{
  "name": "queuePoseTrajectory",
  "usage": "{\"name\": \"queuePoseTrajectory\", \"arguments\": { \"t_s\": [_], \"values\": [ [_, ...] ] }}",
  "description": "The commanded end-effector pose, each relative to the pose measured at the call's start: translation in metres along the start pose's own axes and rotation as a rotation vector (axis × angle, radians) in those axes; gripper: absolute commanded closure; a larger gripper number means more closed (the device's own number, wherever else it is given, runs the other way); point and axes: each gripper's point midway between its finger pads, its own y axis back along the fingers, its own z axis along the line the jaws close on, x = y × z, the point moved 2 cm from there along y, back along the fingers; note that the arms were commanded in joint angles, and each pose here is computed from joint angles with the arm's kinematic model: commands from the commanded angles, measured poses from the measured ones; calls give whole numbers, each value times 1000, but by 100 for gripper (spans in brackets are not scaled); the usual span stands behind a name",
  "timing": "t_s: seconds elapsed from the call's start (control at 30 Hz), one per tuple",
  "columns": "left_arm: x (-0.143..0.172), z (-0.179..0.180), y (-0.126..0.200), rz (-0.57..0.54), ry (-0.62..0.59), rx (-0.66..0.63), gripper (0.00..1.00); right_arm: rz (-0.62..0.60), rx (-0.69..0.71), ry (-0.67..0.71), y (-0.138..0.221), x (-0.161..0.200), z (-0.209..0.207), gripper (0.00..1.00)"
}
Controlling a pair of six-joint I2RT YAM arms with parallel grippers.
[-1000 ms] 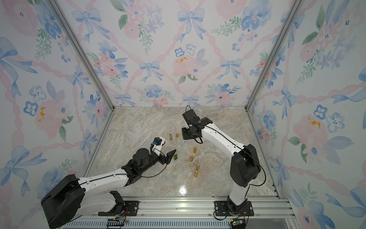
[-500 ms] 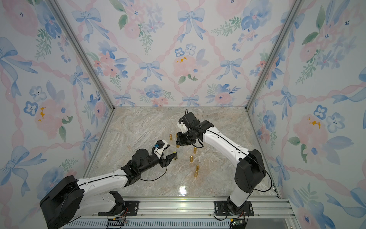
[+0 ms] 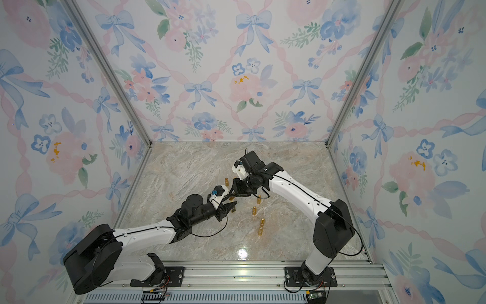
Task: Open the lipstick cap
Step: Pick up the lipstick at the center of the board.
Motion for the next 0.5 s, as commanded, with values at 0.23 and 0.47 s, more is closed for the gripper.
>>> {"name": "queuePoseTrajectory", "arguments": {
  "t_s": [0.23,0.47],
  "values": [
    [-7,-4,-7,-9,10,38,77,-2,-20,4,2,5,5,79],
    [-3,-1,-5,-1,29,16,100,-41,-30,19,9,0,9,74]
  ]
}}
